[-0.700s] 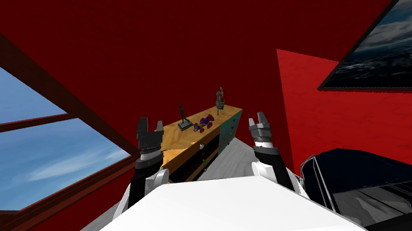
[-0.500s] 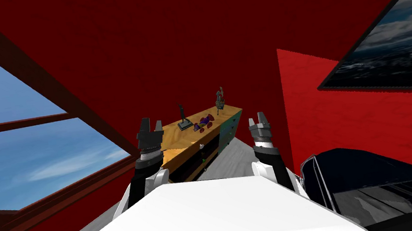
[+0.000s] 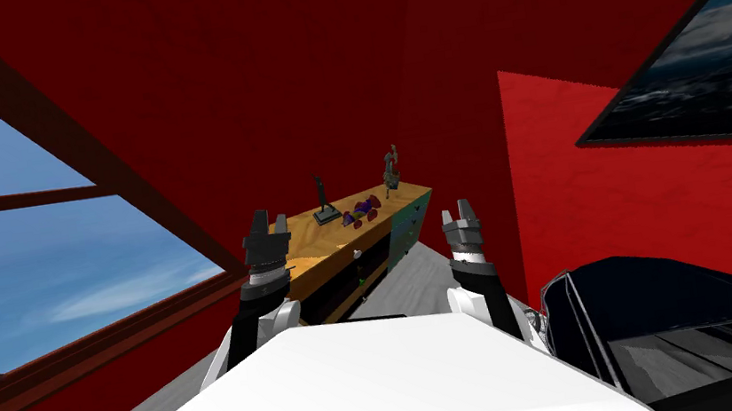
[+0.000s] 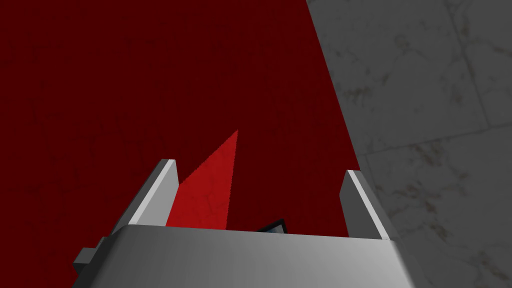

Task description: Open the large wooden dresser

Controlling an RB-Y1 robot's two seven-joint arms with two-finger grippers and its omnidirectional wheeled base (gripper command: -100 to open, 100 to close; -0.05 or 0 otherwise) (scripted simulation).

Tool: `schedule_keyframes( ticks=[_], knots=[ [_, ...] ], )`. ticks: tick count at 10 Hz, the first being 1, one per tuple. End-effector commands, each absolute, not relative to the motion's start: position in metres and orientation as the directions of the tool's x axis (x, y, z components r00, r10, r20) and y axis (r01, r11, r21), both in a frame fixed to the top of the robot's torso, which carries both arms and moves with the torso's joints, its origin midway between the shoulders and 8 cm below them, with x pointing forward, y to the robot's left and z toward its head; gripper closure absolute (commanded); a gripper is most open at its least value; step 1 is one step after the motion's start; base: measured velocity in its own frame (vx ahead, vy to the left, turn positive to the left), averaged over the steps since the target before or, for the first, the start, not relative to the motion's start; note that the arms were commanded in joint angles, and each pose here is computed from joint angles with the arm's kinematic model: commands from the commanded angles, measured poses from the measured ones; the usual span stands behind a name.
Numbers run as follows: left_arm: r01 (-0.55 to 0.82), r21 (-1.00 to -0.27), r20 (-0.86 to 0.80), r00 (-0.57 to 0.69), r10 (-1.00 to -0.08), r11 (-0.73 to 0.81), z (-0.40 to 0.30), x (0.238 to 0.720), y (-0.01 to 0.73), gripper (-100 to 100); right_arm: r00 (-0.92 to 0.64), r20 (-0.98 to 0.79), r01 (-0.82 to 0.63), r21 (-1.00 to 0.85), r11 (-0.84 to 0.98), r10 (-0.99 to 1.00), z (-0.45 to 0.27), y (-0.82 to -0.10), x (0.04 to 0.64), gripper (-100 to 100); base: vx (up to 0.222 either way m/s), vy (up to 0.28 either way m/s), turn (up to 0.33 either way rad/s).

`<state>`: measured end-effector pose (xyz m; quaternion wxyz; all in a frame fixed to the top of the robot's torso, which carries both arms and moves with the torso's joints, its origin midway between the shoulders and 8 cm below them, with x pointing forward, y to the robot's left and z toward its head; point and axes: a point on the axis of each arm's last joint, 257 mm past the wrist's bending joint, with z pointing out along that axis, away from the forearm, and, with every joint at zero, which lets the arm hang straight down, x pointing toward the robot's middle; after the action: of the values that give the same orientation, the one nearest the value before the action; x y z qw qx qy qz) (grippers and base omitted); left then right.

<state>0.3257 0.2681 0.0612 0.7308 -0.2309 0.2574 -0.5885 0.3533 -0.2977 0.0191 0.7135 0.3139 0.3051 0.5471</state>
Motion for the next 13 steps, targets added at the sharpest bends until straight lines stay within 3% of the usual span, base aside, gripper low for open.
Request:
schedule_keyframes(
  ticks=[1,2,3,13],
  knots=[
    [0.741,-0.640,-0.104,0.175,-0.979,0.201,0.061,0.326,0.268,0,0.215,-0.092,-0.589,0.782,0.204,0.972,0.019,-0.298,0.353,0,0.000,0.000,0.000],
    [0.741,-0.640,-0.104,0.175,-0.979,0.201,0.061,0.326,0.268,0,0.215,-0.092,-0.589,0.782,0.204,0.972,0.019,-0.298,0.353,0,0.000,0.000,0.000],
    [0.741,-0.640,-0.104,0.175,-0.979,0.201,0.061,0.326,0.268,0,0.182,-0.100,-0.591,0.784,0.190,0.978,0.017,-0.295,0.354,-100,0.002,0.004,0.084],
    [0.741,-0.641,-0.104,0.175,-0.979,0.201,0.061,0.326,0.268,0,-0.059,0.129,-0.581,0.802,-0.140,0.990,-0.009,-0.294,0.355,-100,-0.015,0.012,0.146]
  ],
)
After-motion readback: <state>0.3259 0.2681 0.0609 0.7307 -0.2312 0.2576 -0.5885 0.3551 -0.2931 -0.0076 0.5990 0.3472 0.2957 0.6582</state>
